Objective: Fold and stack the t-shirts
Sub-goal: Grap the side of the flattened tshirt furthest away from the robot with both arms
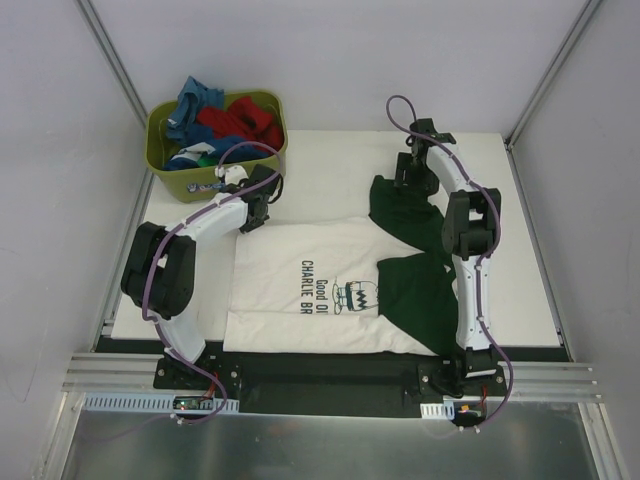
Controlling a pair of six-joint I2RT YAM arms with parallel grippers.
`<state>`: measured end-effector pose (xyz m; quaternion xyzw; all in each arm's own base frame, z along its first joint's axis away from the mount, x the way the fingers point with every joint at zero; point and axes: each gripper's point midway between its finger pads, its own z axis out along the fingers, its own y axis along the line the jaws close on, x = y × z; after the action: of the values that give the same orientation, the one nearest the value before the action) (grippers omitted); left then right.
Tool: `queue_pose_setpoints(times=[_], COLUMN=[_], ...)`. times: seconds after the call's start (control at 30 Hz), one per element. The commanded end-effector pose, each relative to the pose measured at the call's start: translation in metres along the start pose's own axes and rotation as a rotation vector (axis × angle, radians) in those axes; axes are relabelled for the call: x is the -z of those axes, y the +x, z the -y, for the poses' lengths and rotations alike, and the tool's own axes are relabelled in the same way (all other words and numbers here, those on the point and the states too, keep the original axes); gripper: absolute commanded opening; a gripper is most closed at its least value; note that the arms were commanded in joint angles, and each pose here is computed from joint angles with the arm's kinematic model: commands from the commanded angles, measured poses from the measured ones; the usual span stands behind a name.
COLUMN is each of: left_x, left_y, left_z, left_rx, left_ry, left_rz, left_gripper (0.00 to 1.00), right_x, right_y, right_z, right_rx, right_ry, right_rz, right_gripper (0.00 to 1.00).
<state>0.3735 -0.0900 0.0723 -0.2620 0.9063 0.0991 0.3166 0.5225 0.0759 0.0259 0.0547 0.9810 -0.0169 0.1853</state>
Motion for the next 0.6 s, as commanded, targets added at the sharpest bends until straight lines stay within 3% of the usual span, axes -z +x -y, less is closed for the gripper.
queue_pose_setpoints(times=[0.0, 0.1, 0.37, 0.5, 0.57], left_x=[0.007, 0.005, -0.003, -0.009, -0.010], left_y=[-0.013, -0.017, -0.040, -0.058, -0.066], left_z=[0.005, 0.009, 0.028, 0.033, 0.034], left_rx=[-0.024, -0.047, -0.074, -0.059, -0.051], left_ry=[-0.002, -0.002, 0.004, 0.010, 0.012], left_rz=[0.038, 0.045, 0.073, 0.083, 0.089], left_gripper=[0.00, 0.00, 0.00, 0.00, 0.00], right_x=[-0.007, -0.009, 0.000, 0.016, 0.023], right_y=[0.007, 0.002, -0.047, -0.081, -0.095], right_z=[-0.006, -0.001, -0.001, -0.005, -0.011], right_rx=[-0.016, -0.046, -0.099, -0.093, -0.050], right_ry=[-0.010, 0.024, -0.028, -0.070, -0.100], right_rz=[-0.047, -0.023, 0.143, 0.259, 0.314], right_gripper=[0.60, 0.33, 0.20, 0.01, 0.01])
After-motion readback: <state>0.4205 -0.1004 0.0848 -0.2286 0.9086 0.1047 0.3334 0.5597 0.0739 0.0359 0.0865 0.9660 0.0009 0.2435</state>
